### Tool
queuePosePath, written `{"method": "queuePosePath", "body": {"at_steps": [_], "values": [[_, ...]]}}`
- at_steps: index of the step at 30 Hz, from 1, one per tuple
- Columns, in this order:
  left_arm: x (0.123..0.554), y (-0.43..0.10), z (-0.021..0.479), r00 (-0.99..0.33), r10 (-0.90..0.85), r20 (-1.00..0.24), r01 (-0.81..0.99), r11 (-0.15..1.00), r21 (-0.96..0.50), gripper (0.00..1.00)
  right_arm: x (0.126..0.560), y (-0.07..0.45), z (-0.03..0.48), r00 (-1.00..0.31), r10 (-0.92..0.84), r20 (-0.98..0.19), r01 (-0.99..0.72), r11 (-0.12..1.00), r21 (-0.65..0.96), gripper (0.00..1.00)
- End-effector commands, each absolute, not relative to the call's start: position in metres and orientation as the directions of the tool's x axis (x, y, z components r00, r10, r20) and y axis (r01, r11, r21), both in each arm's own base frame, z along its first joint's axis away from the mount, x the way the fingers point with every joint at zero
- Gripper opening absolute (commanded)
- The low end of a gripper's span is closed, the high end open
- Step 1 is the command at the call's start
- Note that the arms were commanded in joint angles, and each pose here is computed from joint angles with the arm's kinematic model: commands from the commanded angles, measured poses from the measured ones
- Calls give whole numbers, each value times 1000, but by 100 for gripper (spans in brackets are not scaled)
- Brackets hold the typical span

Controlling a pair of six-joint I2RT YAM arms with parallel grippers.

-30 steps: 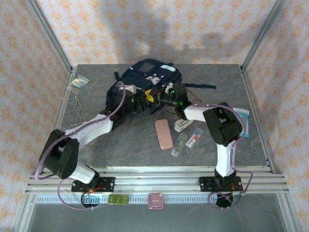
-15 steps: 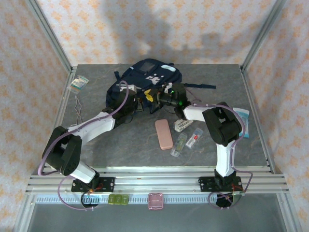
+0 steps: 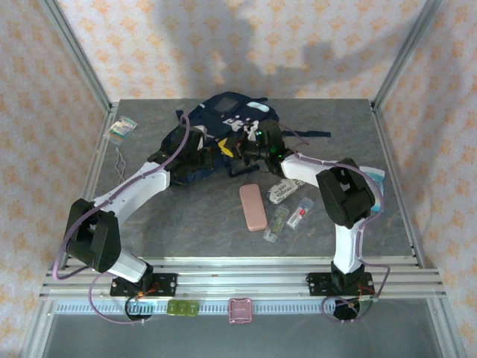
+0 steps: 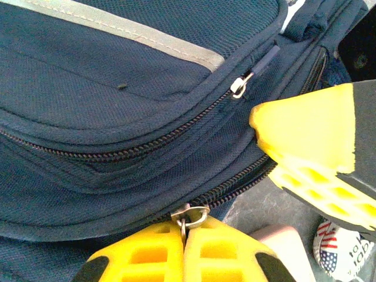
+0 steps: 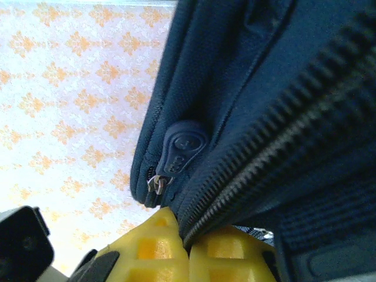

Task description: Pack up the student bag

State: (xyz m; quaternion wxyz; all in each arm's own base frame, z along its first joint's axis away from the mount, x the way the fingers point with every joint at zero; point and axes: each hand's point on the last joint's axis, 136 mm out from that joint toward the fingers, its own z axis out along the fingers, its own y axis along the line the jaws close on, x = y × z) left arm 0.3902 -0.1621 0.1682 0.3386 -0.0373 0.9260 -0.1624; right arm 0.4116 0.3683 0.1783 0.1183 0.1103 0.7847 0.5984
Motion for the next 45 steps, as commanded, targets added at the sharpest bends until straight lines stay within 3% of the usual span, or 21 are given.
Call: {"method": "queuePosePath", "body": {"at_steps": [1, 6, 9, 15, 25, 32, 37, 45], "values": [[388, -147, 170, -801, -138, -583, 29, 963, -268, 12, 412, 363, 190, -939, 298, -172, -71, 322, 944, 0], [390, -150, 160, -812, -134, -568, 33, 961, -274, 20, 408, 367, 192, -944, 280, -172, -80, 312, 947, 0], [393, -156, 156, -811, -149, -566, 36, 952, -302, 5, 406, 371, 197, -947, 272, -171, -88, 293, 952, 0], [393, -151, 156, -801, -150, -579, 26, 958, -285, 0, 406, 371, 198, -947, 271, -171, -89, 289, 953, 0], [361, -80, 123, -800, -65, -597, -106, 994, 34, 0, 429, 346, 205, -918, 344, -196, -91, 297, 951, 0], [363, -36, 123, -751, -111, -651, -246, 962, 119, 0, 429, 331, 211, -909, 361, -208, -103, 290, 952, 0], [369, -42, 131, -734, -142, -664, -234, 971, 51, 0, 434, 311, 196, -904, 377, -204, -78, 322, 943, 0], [355, -131, 139, -768, -72, -637, 26, 989, -144, 0, 482, 277, 161, -897, 354, -264, -17, 570, 821, 0]]}}
